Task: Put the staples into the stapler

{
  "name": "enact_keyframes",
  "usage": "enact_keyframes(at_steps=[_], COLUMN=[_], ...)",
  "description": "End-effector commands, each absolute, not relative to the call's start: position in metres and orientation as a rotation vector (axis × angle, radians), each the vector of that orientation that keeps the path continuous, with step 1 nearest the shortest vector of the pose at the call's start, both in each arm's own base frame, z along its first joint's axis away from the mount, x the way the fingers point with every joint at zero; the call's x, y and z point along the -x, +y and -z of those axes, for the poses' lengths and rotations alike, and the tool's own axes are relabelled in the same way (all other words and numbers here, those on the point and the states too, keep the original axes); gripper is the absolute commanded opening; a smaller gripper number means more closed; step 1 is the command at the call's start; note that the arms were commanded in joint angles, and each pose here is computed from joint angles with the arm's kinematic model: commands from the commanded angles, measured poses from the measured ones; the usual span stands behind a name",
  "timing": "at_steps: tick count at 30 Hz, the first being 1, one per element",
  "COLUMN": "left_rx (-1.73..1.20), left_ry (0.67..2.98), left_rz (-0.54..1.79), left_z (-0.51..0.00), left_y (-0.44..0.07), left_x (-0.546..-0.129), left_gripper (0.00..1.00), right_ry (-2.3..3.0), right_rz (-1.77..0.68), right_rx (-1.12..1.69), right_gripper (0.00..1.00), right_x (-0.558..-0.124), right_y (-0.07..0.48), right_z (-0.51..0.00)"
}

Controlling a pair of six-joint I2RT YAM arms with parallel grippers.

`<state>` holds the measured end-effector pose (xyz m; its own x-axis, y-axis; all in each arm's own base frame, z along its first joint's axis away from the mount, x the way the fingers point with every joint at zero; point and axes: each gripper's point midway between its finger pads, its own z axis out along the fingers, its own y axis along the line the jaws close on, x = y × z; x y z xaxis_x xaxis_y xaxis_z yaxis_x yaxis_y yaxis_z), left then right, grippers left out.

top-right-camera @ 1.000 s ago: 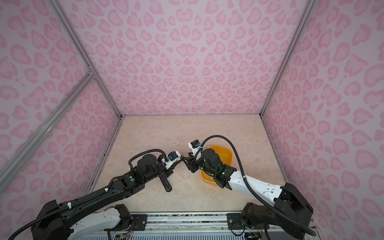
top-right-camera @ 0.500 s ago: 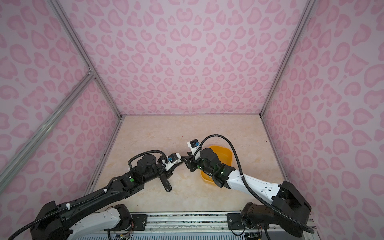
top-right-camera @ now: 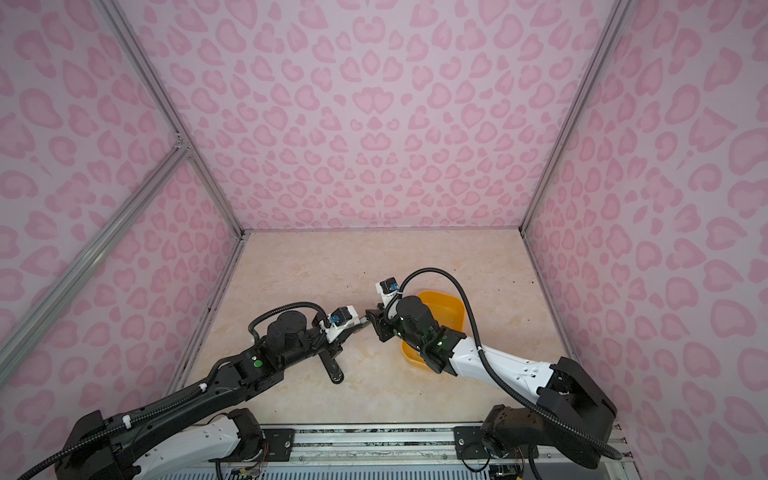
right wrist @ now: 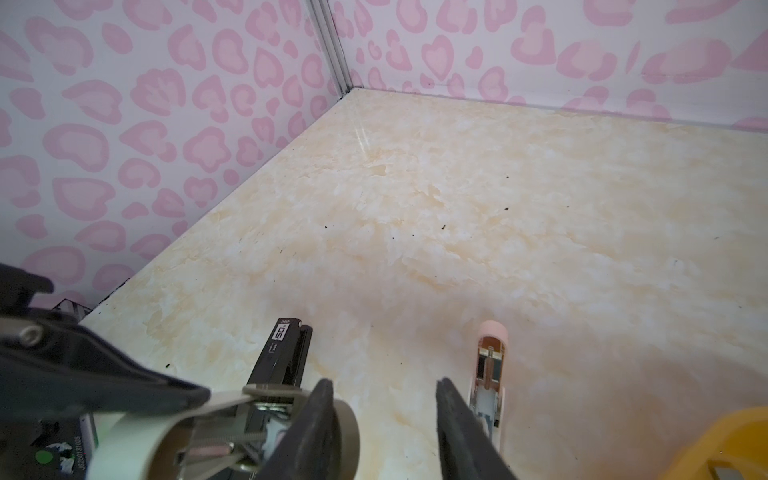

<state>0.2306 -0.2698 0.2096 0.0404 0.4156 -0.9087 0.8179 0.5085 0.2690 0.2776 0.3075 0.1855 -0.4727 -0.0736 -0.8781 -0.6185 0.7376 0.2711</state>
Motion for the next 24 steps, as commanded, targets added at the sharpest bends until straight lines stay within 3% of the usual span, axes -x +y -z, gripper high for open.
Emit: enact_keyframes(at_steps=[1, 24], left_rx=[-1.051, -0.991], left_ry=[1.502, 1.426], left_rz=[0.454, 0.476], left_z=[-0.231, -0.248], left_y=[-0.274, -0.265], left_x=[-0.232, -0.223], left_gripper=[0.03, 0.03], right_ry=[2.0, 2.066], right_rz=[-0.695, -0.639], right_rx=[0.536, 0.543], right_gripper=[0.42, 0.44], right_x=[-0.277, -0.283], right_y=[0.307, 0.313], right_z=[-0.18, -0.163])
